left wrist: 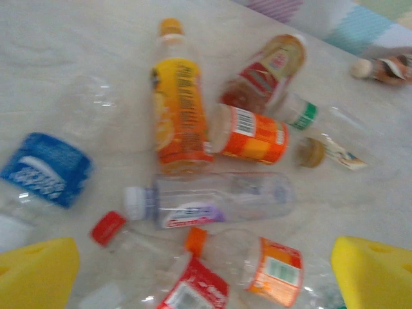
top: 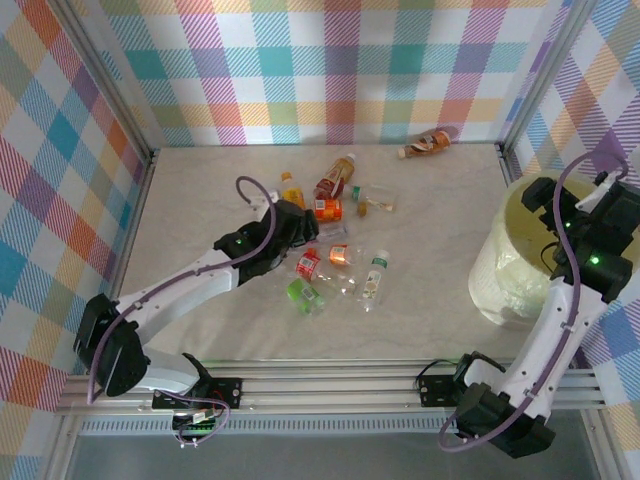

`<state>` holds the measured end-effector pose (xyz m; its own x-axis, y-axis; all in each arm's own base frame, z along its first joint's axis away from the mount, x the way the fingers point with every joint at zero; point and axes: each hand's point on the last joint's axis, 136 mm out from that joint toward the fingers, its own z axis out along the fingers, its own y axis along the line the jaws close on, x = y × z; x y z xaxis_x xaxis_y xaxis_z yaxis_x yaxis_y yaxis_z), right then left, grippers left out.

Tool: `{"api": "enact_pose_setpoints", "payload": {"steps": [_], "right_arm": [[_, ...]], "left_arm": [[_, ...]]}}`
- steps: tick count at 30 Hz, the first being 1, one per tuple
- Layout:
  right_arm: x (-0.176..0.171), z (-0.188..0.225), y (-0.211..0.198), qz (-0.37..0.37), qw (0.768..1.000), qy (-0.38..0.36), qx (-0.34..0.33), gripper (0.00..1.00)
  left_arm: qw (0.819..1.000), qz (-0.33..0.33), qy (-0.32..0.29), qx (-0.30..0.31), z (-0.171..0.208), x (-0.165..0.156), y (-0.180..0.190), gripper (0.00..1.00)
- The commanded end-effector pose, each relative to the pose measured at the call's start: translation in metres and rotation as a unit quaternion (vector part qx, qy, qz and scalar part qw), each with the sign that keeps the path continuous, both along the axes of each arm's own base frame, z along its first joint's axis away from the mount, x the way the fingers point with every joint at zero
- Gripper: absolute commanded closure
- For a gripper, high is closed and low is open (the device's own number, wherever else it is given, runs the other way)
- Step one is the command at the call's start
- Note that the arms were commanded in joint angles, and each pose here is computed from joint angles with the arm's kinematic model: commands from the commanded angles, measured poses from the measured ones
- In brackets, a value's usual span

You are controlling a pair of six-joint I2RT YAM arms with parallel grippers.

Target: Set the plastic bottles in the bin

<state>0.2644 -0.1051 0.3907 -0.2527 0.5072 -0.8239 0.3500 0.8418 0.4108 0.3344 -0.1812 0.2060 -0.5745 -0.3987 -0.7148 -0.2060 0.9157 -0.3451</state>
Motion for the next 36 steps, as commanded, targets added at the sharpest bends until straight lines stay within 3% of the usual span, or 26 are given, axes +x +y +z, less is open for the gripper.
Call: {"api": "enact_pose_setpoints", "payload": {"steps": [1,4,8,13,19,23,29,36], "right_arm": [[0.009,0.032,0.052,0.128,0.988,-0.078,0.032,0.00],[0.015,0.044,0.099,0.248,0.959,-0.123,0.064,0.00],[0.015,0.045,0.162,0.367,0.920,-0.135,0.032,0.00],[0.022,0.017,0.216,0.454,0.882,-0.126,0.016,0.00],[0.051,-0.024,0.256,0.461,0.880,-0.112,-0.020,0.00],[0.064,-0.051,0.278,0.461,0.884,-0.080,-0.016,0.00],[0.068,-0.093,0.306,0.466,0.882,-0.051,0.050,0.00],[0.062,-0.128,0.325,0.487,0.873,-0.006,0.031,0.00]], "left_arm": [[0.997,0.080,0.010,-0.002,-0.006,-0.014,0.043,0.00],[0.993,0.112,0.023,-0.014,-0.015,-0.026,0.063,0.00],[0.989,0.139,0.047,0.000,-0.026,-0.041,0.083,0.00],[0.981,0.174,0.079,-0.023,-0.050,-0.051,0.106,0.00],[0.965,0.191,0.095,-0.153,-0.079,-0.044,0.112,0.00],[0.956,0.205,0.099,-0.185,-0.087,-0.043,0.121,0.00],[0.940,0.202,0.134,-0.241,-0.105,-0.038,0.122,0.04],[0.927,0.197,0.139,-0.287,-0.116,-0.027,0.115,0.09]]}}
